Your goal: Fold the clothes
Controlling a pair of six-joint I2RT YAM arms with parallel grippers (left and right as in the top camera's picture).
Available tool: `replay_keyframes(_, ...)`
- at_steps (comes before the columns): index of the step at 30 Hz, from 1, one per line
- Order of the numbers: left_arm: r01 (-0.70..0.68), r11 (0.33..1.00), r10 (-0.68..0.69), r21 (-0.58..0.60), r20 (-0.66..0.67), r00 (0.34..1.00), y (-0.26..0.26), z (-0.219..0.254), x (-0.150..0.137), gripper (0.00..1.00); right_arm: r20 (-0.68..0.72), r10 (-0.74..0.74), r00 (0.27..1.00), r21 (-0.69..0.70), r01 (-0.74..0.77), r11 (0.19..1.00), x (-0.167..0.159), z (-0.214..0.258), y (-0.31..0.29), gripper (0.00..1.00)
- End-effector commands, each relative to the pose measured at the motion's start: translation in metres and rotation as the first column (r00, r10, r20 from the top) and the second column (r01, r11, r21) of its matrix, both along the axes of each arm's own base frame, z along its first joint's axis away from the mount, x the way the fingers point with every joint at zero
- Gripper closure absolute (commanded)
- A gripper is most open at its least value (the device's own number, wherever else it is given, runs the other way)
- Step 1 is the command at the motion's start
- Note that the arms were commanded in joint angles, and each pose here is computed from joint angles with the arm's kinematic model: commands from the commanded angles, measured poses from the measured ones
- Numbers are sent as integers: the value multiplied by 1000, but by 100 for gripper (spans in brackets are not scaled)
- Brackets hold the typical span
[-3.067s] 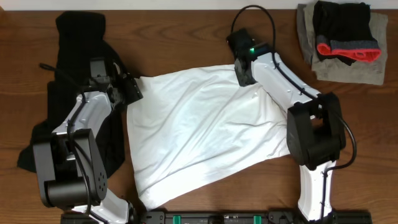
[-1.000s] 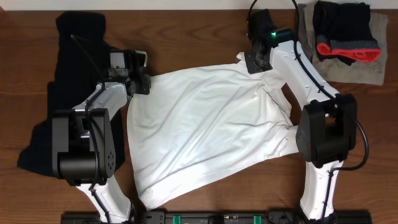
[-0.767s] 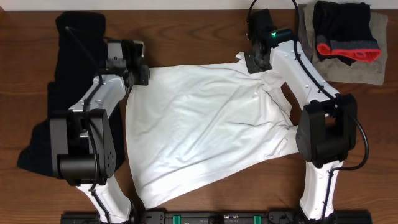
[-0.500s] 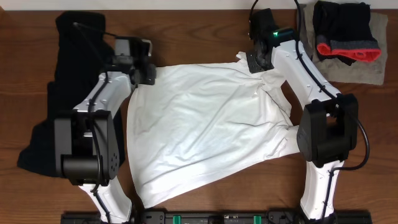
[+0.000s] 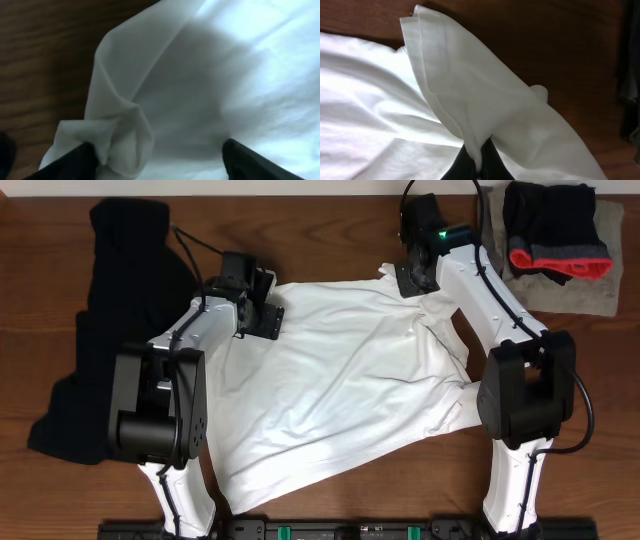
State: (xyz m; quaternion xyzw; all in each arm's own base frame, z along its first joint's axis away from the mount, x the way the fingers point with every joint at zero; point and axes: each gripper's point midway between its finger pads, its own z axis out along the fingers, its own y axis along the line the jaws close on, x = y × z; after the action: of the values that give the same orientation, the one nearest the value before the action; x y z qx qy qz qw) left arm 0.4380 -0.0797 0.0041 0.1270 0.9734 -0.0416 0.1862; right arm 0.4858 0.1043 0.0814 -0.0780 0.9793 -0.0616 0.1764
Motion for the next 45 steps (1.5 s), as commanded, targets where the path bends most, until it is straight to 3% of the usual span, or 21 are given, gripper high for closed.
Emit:
replay_keyframes(1,-23,999,22,34,48,999,13,24,9,18,46,1,999,20,-2,1000,7,20,-4,99)
replay_keyframes(9,-51,998,47,20,155,987,23,69,20,17,46,1,999,20,-2,1000,7,20,-4,99)
replay_keyframes(22,-94,995,90,22,134,987,42,42,30,18,41,1,999,19,-2,1000,6,20,-4,99)
replay_keyframes(29,-88,996,86,17,103,991,41,15,33,30,40,1,999,18,-2,1000,5,20,-4,99)
replay_keyframes(38,-89,996,87,18,100,991,41,10,34,39,41,1,999,19,-2,1000,6,20,-4,99)
replay_keyframes(45,-89,996,87,16,110,990,40,11,36,69,42,1,999,19,-2,1000,6,20,-4,99)
